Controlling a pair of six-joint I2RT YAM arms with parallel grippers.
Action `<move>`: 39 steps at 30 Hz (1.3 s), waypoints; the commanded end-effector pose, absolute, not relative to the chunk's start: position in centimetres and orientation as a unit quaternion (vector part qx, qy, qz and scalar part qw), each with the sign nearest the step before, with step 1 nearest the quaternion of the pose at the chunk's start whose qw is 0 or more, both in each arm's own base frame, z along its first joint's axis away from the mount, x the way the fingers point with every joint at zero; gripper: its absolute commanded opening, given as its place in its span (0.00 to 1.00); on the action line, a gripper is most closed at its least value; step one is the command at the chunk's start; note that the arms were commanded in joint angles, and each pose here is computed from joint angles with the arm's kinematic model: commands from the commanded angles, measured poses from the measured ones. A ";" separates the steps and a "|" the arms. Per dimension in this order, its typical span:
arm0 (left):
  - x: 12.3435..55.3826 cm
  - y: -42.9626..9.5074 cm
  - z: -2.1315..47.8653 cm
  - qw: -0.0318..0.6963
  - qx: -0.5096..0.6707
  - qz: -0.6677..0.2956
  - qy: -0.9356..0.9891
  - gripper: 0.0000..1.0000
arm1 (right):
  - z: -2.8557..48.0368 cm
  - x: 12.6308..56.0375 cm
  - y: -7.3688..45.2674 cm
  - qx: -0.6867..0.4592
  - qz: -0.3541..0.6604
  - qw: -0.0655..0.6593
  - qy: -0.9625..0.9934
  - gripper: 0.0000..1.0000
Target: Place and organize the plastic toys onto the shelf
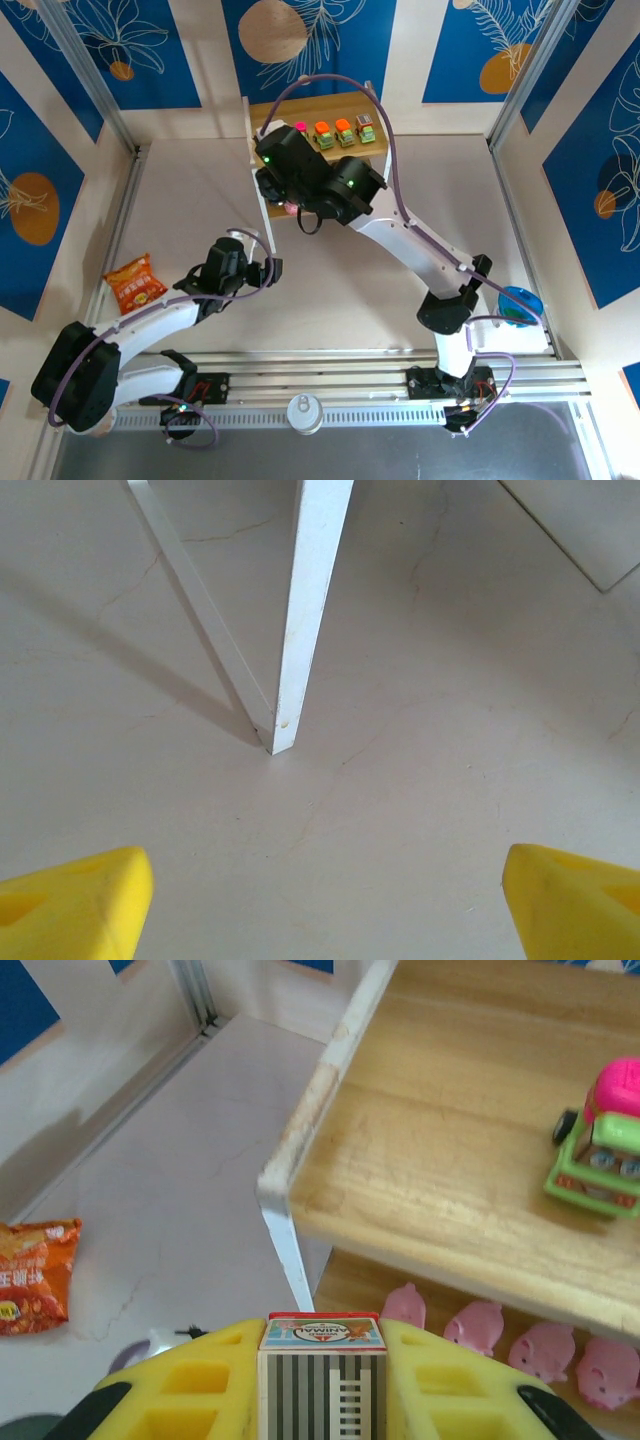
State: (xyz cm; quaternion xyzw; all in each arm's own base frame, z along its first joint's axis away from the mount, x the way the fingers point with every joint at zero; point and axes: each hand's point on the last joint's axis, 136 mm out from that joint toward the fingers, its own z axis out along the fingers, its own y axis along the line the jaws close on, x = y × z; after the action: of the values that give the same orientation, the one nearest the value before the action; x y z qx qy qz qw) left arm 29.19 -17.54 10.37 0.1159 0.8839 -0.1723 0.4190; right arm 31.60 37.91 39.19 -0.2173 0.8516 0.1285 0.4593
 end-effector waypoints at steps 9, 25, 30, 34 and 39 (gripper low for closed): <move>29.8 -18.1 11.5 0.436 0.127 -0.170 0.875 0.90 | 42.5 35.0 37.6 -0.205 0.136 0.504 0.828 0.24; 30.0 -18.2 11.4 0.434 0.127 -0.168 0.876 0.90 | 41.5 39.5 38.7 -0.184 0.137 0.528 0.818 0.25; 30.1 -18.2 11.4 0.434 0.126 -0.168 0.876 0.90 | 40.6 40.4 38.5 -0.180 0.130 0.522 0.824 0.25; 30.1 -18.2 11.3 0.433 0.127 -0.169 0.876 0.91 | 40.3 40.9 38.1 -0.176 0.127 0.520 0.826 0.25; 30.1 -18.4 11.3 0.432 0.126 -0.171 0.877 0.90 | 39.6 41.5 38.1 -0.177 0.124 0.517 0.829 0.26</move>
State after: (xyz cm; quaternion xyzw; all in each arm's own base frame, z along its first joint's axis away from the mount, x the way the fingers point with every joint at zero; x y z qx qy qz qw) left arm 29.34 -17.73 9.89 0.1177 0.8870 -0.1699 0.4130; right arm 41.05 37.70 39.19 -0.1756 0.8350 0.1124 0.5092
